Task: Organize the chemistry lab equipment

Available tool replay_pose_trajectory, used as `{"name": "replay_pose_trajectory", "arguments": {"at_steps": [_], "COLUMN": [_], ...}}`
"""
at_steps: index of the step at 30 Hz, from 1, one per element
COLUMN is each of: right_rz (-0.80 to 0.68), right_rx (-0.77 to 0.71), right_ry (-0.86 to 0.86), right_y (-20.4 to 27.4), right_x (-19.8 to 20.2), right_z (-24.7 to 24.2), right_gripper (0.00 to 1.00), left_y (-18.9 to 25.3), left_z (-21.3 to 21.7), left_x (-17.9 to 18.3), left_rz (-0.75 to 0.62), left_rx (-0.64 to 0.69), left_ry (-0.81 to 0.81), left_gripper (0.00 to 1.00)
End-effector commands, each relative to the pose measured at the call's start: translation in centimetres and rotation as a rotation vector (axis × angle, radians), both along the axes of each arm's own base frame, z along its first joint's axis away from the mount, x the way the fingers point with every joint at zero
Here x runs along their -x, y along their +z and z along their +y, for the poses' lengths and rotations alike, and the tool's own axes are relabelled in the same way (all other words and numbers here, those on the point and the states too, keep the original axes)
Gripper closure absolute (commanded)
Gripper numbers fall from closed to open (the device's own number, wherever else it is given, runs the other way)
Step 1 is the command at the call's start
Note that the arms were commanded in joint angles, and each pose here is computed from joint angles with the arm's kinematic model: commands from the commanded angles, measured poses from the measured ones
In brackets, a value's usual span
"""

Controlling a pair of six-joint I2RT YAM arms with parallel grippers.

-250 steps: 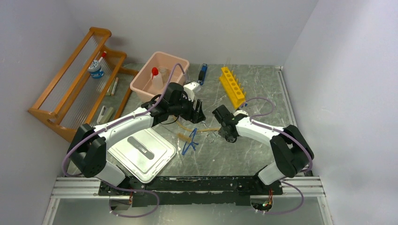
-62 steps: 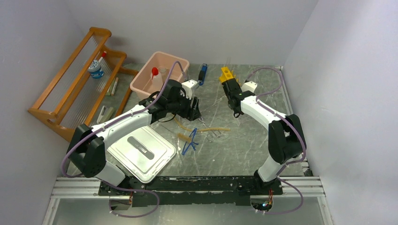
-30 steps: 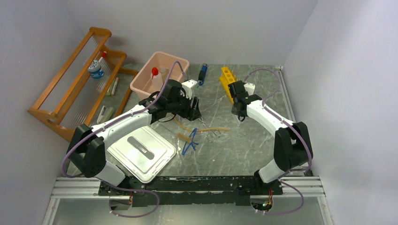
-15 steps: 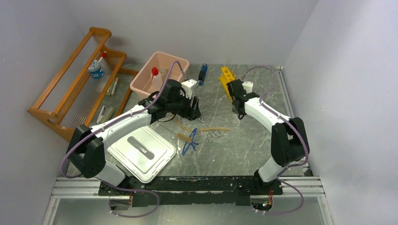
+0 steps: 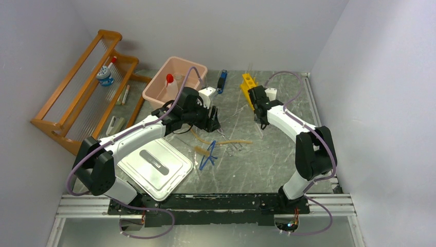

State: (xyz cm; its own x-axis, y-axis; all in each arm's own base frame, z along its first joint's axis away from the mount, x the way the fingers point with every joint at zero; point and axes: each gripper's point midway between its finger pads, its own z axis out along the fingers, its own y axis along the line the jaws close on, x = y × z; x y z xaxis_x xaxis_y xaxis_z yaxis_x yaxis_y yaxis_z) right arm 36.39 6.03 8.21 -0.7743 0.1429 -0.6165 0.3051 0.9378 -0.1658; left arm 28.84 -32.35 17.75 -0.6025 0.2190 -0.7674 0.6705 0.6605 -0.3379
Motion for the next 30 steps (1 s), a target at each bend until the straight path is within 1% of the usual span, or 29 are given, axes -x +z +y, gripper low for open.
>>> {"name": "replay_pose_trajectory", "arguments": {"at_steps": [1,6,10,14,17,20,23,30], "right_rz": [-0.041,-0.046,-0.049,-0.056,-0.055,-0.04,-0.032,-0.032], "right_rx": [0.004,-0.014,-0.054,-0.096,-0.124,-0.149,-0.159,-0.136], "right_ry": [-0.022,-0.038,-0.039,-0.018,0.026,0.059,0.077,0.089], "right_y": [1.0,1.7,2.4,2.7,2.4,1.8,1.3,0.1], "right_x": [-1.3,-0.8,0.6,2.1,2.4,2.5,2.2,0.6], "right_z": [-0.4,-0.5,-0.3,-0.2,0.4,1.0,1.5,1.7], "right_gripper": [0.87,0.86,0.79,0.69,0.66,0.66,0.68,0.78], "left_y": [1.1,1.1,1.0,0.8,0.7,0.6,0.6,0.7], "left_z": [0.2,0.3,0.2,0.1,0.0,-0.2,-0.1,-0.1], "left_x": [-0.3,-0.3,-0.3,-0.3,-0.3,-0.2,-0.2,-0.2], "left_rz": [-0.032,-0.032,-0.031,-0.027,-0.02,-0.016,-0.016,-0.019], "left_rx": [0.022,0.019,0.02,0.021,0.023,0.024,0.022,0.024], "left_ry": [0.017,0.019,0.021,0.016,0.01,0.004,0.005,0.004], "left_gripper": [0.34,0.34,0.34,0.34,0.34,0.34,0.34,0.34]}}
